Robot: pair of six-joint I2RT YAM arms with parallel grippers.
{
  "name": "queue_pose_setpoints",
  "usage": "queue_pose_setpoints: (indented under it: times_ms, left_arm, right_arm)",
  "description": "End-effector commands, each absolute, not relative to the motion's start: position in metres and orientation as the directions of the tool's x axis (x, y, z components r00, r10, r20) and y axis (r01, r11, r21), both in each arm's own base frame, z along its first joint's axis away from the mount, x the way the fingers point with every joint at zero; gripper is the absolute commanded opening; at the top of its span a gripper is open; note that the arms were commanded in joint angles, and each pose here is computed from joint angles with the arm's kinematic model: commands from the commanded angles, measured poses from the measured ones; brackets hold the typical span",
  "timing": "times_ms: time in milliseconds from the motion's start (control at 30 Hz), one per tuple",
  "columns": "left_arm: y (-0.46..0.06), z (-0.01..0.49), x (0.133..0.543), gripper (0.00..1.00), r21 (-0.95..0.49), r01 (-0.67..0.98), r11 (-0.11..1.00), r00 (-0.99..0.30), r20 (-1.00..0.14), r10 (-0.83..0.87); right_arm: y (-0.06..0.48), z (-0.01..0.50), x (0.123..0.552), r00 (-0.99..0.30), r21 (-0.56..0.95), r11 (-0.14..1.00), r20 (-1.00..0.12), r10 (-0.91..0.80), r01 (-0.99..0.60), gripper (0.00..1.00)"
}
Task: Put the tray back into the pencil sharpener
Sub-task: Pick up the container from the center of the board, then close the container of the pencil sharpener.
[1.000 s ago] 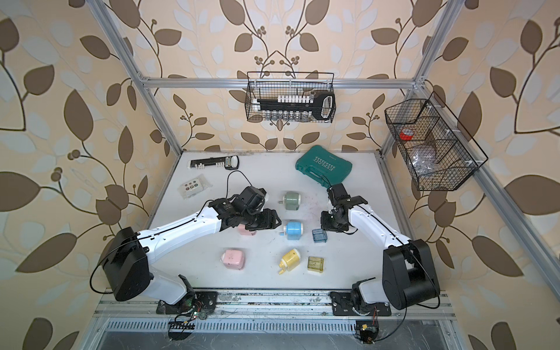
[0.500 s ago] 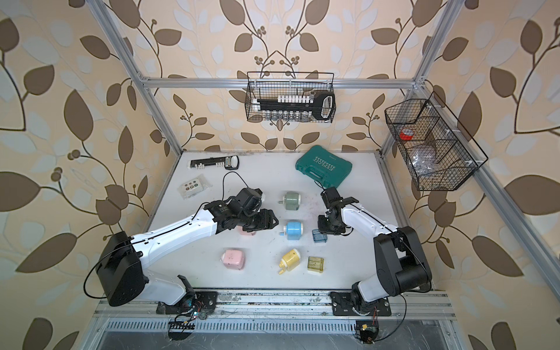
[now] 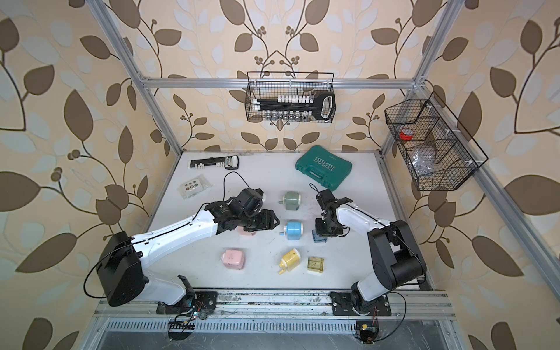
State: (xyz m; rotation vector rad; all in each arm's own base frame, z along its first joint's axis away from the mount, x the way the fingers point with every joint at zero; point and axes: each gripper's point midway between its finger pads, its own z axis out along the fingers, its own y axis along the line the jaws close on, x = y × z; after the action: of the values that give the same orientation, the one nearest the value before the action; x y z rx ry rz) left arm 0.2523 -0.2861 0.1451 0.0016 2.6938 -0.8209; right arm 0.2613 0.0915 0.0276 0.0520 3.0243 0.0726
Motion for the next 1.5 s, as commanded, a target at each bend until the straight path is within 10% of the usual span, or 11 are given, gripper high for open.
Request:
queue_pose_setpoints:
  times_ms: [0,267,1467]
  left_arm:
    - [-0.289,0.149,0.25,0.7,-0.554,0.1,0.826,-0.944,-0.315,-0.097]
    - [-0.291,0.148,0.25,0.69,-0.55,0.108,0.828,-0.946,-0.313,-0.085]
    - [-0.359,0.101,0.262,0.73,-0.679,0.029,0.733,-0.982,-0.158,-0.107]
  right_arm:
    - [0.087,0.025,0.261,-0.994,0.009,0.999,-0.106,0.035,0.034,0.19]
    - [0.082,0.026,0.262,-0.994,-0.04,0.999,-0.101,0.028,0.032,0.0]
    - [0.082,0.057,0.274,-0.99,-0.121,0.993,-0.142,-0.001,0.016,0.0]
